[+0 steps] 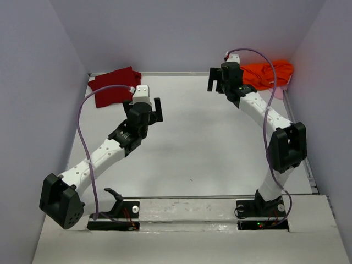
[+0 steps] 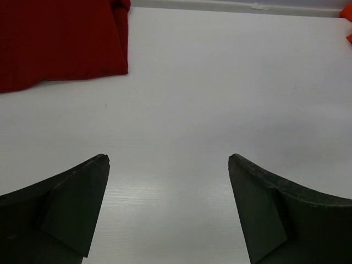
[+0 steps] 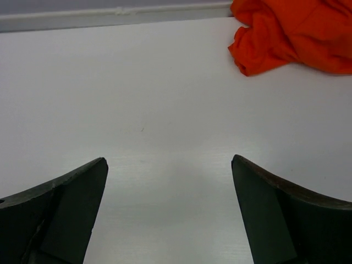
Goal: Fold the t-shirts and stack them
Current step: Grab the tshirt from the pile
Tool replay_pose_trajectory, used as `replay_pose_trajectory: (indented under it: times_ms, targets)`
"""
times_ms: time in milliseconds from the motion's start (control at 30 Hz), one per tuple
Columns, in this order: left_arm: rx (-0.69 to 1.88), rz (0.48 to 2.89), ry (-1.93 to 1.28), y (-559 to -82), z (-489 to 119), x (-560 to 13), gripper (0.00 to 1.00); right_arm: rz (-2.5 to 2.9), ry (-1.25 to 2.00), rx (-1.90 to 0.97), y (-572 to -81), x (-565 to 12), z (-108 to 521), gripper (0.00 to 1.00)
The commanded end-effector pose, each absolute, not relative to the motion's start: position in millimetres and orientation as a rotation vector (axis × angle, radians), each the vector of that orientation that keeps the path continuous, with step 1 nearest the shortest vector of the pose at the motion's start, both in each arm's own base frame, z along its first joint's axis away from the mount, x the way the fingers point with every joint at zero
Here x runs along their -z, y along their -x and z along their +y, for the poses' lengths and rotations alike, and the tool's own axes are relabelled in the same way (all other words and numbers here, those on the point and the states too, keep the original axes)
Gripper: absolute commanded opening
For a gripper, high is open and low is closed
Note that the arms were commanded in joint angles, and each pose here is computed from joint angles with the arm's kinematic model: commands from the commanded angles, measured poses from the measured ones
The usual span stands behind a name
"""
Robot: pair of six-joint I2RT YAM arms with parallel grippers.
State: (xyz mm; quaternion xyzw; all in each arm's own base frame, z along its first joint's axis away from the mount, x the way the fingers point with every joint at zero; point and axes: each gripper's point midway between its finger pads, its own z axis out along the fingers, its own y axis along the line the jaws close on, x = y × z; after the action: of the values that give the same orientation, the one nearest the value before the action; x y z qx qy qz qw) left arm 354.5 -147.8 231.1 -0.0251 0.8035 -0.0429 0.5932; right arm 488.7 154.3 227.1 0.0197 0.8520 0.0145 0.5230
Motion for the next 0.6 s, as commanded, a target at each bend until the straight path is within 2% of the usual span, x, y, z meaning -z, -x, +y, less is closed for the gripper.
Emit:
replay_pose_trajectory:
  times_ms: [0,67,100,133,267,567]
  targets:
    - [0.1,1.796,0.128,-357,-142,-263,0.99,2.079,-0.209,-0.024,-536,-211,118,1.0]
    - [0.124,1.795,0.098,-356,-147,-265,0.99,2.093,-0.181,0.037,-554,-199,116,0.99]
    - [0.139,1.785,0.1,-355,-148,-268,0.99,2.051,-0.156,0.067,-570,-218,116,0.98]
    - [0.156,1.776,0.109,-354,-148,-270,0.99,2.122,-0.153,0.151,-580,-180,107,0.95]
    - [0.326,1.759,0.006,-347,-179,-274,0.99,2.141,-0.21,0.255,-617,-151,75,0.94]
    - [0.309,1.8,-0.039,-349,-187,-261,0.99,2.072,-0.33,0.393,-664,-119,25,0.93]
